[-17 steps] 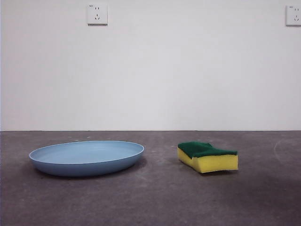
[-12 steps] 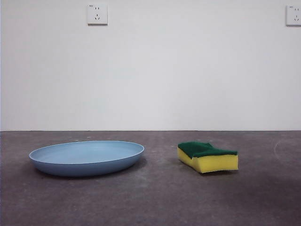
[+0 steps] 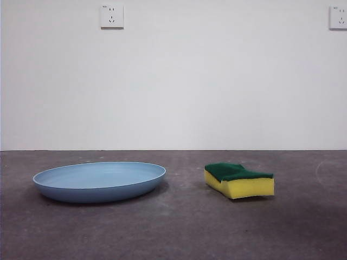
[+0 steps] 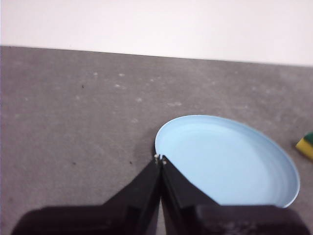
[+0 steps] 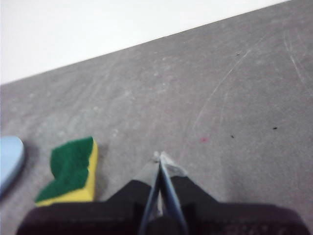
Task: Pick up the plate,pick up the cloth,clean the plate with the cloth
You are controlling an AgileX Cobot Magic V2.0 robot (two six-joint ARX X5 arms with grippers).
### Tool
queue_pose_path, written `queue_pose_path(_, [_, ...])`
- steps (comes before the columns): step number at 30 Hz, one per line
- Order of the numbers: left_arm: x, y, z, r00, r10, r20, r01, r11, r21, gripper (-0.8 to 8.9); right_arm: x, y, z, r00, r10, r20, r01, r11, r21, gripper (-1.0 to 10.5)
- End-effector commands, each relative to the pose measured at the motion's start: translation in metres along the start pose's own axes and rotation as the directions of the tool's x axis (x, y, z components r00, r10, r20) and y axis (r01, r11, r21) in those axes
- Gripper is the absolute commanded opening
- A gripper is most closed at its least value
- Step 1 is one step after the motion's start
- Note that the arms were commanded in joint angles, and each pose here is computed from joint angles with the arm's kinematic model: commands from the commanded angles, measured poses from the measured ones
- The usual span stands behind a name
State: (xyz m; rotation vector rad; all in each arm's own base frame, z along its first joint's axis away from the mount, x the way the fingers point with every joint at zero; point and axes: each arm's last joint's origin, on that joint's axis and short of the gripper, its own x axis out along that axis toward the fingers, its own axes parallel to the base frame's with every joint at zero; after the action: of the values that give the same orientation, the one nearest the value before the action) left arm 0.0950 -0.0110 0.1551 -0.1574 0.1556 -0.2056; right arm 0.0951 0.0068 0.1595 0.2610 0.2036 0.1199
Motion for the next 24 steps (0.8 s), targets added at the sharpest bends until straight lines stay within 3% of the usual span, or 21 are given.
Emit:
queue_pose_path(1, [-0.003, -0.002, 0.009, 1.000, -0.007, 0.023, 0.009, 0.994, -0.108, -0.08, -0.007, 0.007, 0.023, 0.999, 0.014, 0.042, -0.016, 0.999, 0.046, -0.1])
queue_pose_path(9, [-0.010, -0.009, 0.053, 1.000, 0.004, 0.027, -0.001, 0.994, -0.112, -0.08, -0.014, 0.024, 0.083, 0.999, -0.007, -0.047, 0.009, 0.999, 0.051, -0.1])
queue_pose_path(15, [-0.003, -0.015, 0.089, 0.998, -0.004, -0.065, -0.003, 0.994, -0.110, -0.08, -0.004, 0.038, 0.127, 0.977, 0.079, -0.200, -0.085, 0.996, -0.019, -0.1])
queue_pose_path(21, [0.016, -0.019, 0.117, 0.967, -0.094, -0.236, 0.084, 0.995, -0.053, -0.08, 0.018, 0.045, 0.153, 0.908, 0.134, -0.397, -0.156, 0.987, -0.023, 0.0])
queue_pose_path(24, [0.027, -0.021, 0.124, 0.926, -0.156, -0.343, 0.136, 0.987, -0.081, -0.05, 0.033, 0.045, 0.156, 0.840, 0.150, -0.522, -0.194, 0.981, -0.030, 0.0])
